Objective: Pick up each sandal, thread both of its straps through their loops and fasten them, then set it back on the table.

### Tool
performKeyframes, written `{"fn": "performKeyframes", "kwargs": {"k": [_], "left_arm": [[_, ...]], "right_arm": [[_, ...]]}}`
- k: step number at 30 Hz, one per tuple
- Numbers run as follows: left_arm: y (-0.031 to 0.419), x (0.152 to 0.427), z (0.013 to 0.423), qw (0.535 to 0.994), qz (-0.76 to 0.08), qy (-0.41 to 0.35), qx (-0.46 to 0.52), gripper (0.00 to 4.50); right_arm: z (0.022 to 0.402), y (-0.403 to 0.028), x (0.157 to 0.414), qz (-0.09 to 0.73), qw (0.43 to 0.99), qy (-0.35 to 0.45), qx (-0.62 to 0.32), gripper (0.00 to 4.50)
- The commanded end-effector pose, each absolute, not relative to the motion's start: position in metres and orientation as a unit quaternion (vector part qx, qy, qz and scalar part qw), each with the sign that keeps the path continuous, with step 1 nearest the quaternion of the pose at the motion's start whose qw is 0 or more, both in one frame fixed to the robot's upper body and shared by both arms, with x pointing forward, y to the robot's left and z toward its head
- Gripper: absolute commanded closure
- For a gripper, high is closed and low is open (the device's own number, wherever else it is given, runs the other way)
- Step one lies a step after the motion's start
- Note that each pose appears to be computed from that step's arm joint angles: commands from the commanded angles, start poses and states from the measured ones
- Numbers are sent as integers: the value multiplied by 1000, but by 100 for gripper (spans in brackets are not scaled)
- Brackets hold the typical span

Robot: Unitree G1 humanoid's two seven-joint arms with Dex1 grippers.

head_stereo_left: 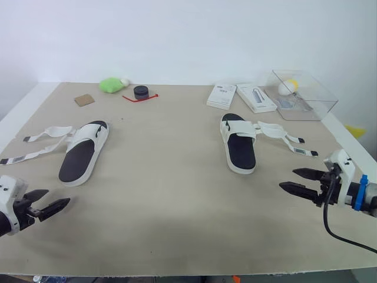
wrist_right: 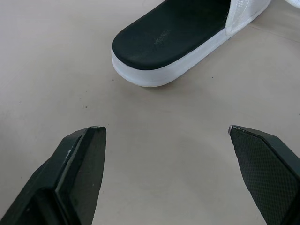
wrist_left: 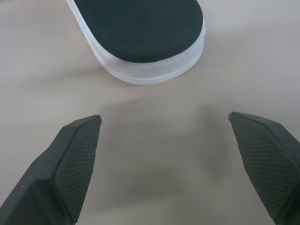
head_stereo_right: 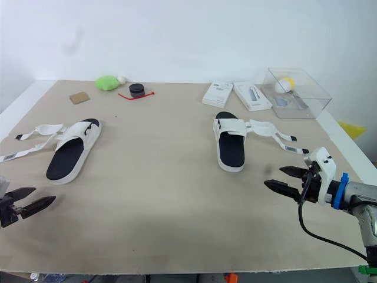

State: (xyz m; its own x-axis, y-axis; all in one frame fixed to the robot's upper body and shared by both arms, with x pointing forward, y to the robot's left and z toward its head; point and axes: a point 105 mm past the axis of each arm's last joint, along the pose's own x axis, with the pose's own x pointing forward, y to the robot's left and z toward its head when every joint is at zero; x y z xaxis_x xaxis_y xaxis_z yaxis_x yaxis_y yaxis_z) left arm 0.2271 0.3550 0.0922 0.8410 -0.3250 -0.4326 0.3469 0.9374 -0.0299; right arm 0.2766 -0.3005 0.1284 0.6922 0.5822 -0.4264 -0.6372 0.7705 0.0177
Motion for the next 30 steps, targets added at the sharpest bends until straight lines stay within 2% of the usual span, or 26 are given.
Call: {"fn": "performKeyframes", "kwargs": {"k": [1,22,26,30], "left_arm": [[355,233,105,963,-177,198,39,0],[353,244,113,966,-177,186,35,0],[346,244,130,968,-189,164,3,0],[310,255,173,963,-249,101,-32,0]], "right_arm": [[137,-300,278,335,920,193,-68,2],[135,-300,271,338,921,189,-47,2],[158,-292,277,345,930,126,-22,2],[178,-275,286,353,931,86,-41,2]]}}
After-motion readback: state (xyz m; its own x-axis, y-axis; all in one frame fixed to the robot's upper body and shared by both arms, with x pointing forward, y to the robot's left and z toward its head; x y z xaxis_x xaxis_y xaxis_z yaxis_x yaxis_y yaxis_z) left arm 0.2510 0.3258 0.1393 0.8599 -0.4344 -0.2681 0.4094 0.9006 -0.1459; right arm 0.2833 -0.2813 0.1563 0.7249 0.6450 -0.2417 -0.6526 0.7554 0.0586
